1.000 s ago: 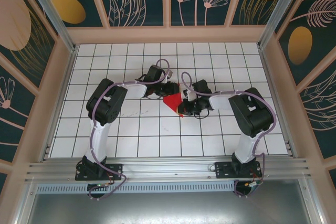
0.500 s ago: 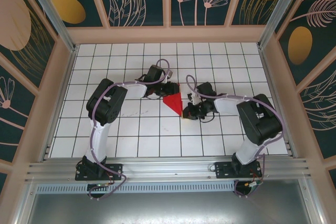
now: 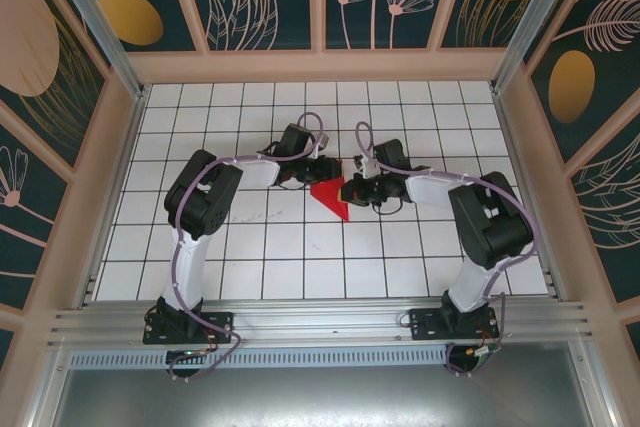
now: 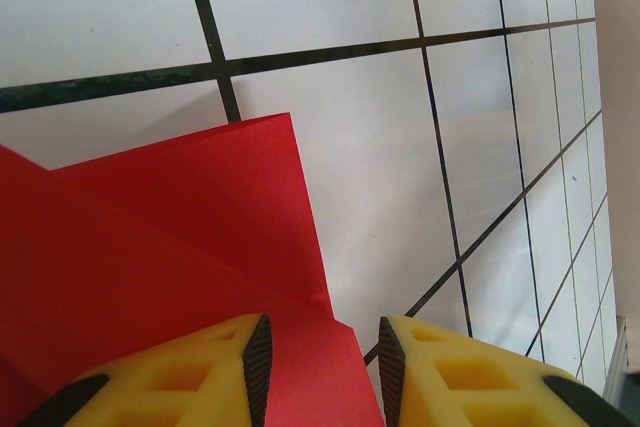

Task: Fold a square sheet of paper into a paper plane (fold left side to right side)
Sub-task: Fourth fold the wing at the center of the table.

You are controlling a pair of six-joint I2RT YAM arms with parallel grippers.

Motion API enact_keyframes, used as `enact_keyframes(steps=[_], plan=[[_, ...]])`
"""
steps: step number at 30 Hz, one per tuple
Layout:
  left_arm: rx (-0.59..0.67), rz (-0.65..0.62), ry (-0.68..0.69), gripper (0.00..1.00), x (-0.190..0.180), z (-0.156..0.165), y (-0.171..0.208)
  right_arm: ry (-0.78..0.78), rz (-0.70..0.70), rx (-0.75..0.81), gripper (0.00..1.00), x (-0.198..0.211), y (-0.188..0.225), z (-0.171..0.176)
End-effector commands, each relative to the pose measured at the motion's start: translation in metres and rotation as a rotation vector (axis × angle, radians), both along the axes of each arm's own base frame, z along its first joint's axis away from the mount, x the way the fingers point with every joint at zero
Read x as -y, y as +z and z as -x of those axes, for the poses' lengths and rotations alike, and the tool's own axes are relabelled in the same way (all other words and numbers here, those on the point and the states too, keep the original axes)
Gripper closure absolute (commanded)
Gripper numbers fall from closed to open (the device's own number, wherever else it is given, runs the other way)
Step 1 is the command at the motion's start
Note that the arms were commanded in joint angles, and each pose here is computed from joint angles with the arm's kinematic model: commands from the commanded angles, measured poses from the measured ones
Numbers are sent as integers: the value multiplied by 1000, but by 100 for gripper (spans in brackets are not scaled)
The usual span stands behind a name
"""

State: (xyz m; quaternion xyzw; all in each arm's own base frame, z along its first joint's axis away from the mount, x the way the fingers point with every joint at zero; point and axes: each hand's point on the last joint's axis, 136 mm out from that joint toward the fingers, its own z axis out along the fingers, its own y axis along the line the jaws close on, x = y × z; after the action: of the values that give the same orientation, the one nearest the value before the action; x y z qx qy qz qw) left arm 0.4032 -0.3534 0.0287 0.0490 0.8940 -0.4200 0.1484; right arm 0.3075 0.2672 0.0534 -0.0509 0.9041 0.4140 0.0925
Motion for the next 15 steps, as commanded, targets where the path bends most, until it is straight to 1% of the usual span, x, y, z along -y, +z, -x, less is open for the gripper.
enact_keyframes(steps=[1,9,15], plan=[[-149,-162,44,62,-31,25,-55,-14,-3,16,100,-7,-3,-15],[-144,-160,45,62,-30,23,-52,-29,144,-43,100,13,-38,-4],[-117,-134,39,59,-25,18,-36,-24,206,-96,100,22,-58,7]])
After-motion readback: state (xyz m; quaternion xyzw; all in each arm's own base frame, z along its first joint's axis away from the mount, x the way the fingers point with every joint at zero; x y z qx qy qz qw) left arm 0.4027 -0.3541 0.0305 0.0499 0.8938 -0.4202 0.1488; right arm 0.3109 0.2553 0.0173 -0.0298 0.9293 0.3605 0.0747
